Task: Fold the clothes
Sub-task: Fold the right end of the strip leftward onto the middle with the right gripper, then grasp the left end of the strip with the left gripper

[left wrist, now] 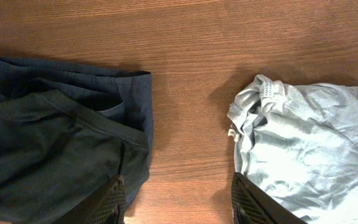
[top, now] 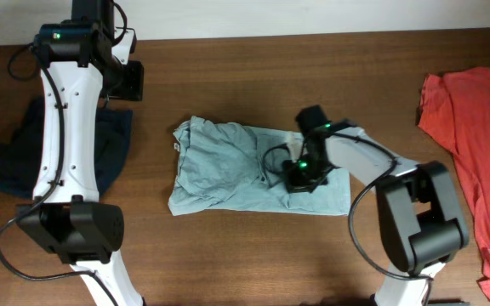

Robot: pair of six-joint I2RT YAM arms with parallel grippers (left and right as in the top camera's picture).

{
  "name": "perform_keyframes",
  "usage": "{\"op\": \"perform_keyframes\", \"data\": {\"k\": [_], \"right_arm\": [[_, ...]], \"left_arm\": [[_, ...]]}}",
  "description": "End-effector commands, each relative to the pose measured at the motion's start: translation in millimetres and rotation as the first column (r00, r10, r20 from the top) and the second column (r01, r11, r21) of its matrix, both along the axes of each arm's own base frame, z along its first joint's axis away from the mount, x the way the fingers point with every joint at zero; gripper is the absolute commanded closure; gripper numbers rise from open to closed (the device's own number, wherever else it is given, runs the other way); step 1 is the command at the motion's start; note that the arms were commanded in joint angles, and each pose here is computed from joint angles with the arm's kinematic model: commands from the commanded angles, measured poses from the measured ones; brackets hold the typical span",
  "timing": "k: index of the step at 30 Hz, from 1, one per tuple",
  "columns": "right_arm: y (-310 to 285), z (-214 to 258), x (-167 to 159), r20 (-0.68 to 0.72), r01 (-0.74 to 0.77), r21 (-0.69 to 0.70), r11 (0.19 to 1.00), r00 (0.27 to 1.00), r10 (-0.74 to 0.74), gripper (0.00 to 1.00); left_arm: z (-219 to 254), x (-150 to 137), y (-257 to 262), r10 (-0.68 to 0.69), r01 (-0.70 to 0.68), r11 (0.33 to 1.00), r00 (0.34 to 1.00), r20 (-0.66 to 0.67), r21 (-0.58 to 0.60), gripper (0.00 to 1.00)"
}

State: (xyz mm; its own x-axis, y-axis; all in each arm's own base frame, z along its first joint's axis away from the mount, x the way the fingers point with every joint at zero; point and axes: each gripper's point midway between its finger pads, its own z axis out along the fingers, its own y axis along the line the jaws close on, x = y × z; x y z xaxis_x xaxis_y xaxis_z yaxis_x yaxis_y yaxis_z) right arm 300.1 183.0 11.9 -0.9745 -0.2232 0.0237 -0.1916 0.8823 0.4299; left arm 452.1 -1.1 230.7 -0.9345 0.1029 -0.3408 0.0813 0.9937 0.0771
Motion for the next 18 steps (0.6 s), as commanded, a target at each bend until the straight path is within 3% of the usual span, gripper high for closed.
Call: {"op": "perform_keyframes", "data": {"k": [1,5,7,10,14,15,17,18], "right_arm": [[47,20,-13,0.032,-0.147,0.163,0.976,0.989,0.143,0.96],[57,38,-8,0.131,-0.269,0.173,0.948,0.960,0.248,0.96],[50,51,8,0.178,-0.256,0.144,0.956,0.957,0.230,0.96],[28,80,48,0.257,-0.145,0.116,0.983,0.960,0.111,0.96],[-1,92,73,0.265,-0.016,0.118,0.993,0.964,-0.016,0.95],[-11,91,74,0.252,0.009,0.115,0.993,0.967,-0.038,0.91],[-33,89,76,0.217,0.068,0.106,0.992,0.972,-0.090,0.64],[-46,88,77,0.203,0.102,0.103,0.990,0.972,-0.121,0.60]], "left_arm": [[8,2,-2,-0.003,0.003,1.000,1.000,0.025,-0.011,0.45],[8,2,-2,-0.003,0.003,1.000,1.000,0.025,-0.011,0.45],[8,2,-2,-0.003,0.003,1.000,1.000,0.025,-0.011,0.44],[7,2,-2,-0.003,0.003,1.000,1.000,0.024,-0.012,0.42],[3,-2,-11,-0.017,0.017,0.998,1.000,-0.001,-0.062,0.39],[-4,-6,-21,-0.037,0.033,0.993,0.999,-0.030,-0.116,0.39],[-28,-19,-34,-0.062,0.039,0.981,0.991,-0.116,-0.193,0.39],[-38,-22,-37,-0.063,0.031,0.977,0.988,-0.144,-0.211,0.39]]}}
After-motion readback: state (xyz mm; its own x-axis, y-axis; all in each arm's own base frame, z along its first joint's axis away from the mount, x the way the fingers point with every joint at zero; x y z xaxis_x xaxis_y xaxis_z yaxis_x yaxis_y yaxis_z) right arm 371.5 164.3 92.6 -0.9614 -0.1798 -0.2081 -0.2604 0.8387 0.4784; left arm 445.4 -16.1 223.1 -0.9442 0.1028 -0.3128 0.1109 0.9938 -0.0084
